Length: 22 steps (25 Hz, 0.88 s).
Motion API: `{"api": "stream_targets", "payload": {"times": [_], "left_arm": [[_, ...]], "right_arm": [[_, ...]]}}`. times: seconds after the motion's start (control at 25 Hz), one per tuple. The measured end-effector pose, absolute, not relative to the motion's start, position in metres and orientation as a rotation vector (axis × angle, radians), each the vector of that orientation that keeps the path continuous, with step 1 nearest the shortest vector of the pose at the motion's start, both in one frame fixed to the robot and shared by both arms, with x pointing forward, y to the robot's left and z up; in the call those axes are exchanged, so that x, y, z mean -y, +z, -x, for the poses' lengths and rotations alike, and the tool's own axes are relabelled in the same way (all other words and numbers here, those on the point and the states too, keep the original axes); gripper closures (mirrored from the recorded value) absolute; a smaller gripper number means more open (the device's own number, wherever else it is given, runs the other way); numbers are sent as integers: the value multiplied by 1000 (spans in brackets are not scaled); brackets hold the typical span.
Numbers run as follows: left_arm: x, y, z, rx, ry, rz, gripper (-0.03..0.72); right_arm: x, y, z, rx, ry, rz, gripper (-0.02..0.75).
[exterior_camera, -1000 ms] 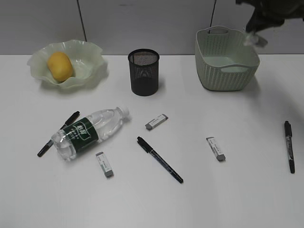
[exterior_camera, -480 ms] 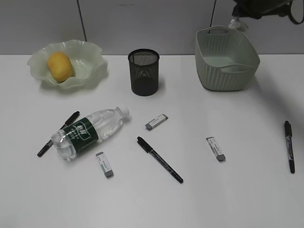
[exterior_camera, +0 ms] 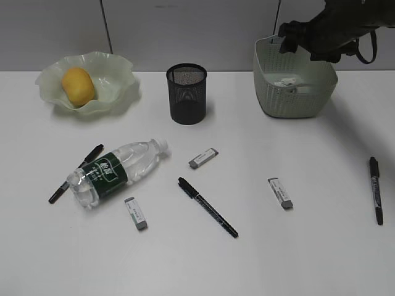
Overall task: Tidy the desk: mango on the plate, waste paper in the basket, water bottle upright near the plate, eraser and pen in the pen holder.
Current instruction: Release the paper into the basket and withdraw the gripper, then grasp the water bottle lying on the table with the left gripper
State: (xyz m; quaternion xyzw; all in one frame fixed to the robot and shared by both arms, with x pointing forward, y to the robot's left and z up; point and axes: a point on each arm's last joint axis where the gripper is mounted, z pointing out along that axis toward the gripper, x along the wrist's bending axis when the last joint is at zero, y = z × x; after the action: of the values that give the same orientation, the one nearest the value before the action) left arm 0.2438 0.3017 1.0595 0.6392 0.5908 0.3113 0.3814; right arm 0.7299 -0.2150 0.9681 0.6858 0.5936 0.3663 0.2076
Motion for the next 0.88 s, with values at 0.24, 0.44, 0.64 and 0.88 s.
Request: {"api": "stream_targets", "payload": {"times": [0.24,0.44,0.64,0.88], "left_arm": [[-302,1059,-244,-1507,793,-1631,276],[-302,1060,-244,-1507,793,-1631,276],[-302,1060,-244,-1507,794,-1631,276],[-301,1060,-244,-1506,788,-1630,281]], "right_arm": [[217,1013,-713,-1742,969,-1850,163],[220,1054,-679,-1910,820,-1866,169],[224,1074,-646,-2087,627,-1920,172],[229,1093,-617,-2219,479,-1935,174]]}}
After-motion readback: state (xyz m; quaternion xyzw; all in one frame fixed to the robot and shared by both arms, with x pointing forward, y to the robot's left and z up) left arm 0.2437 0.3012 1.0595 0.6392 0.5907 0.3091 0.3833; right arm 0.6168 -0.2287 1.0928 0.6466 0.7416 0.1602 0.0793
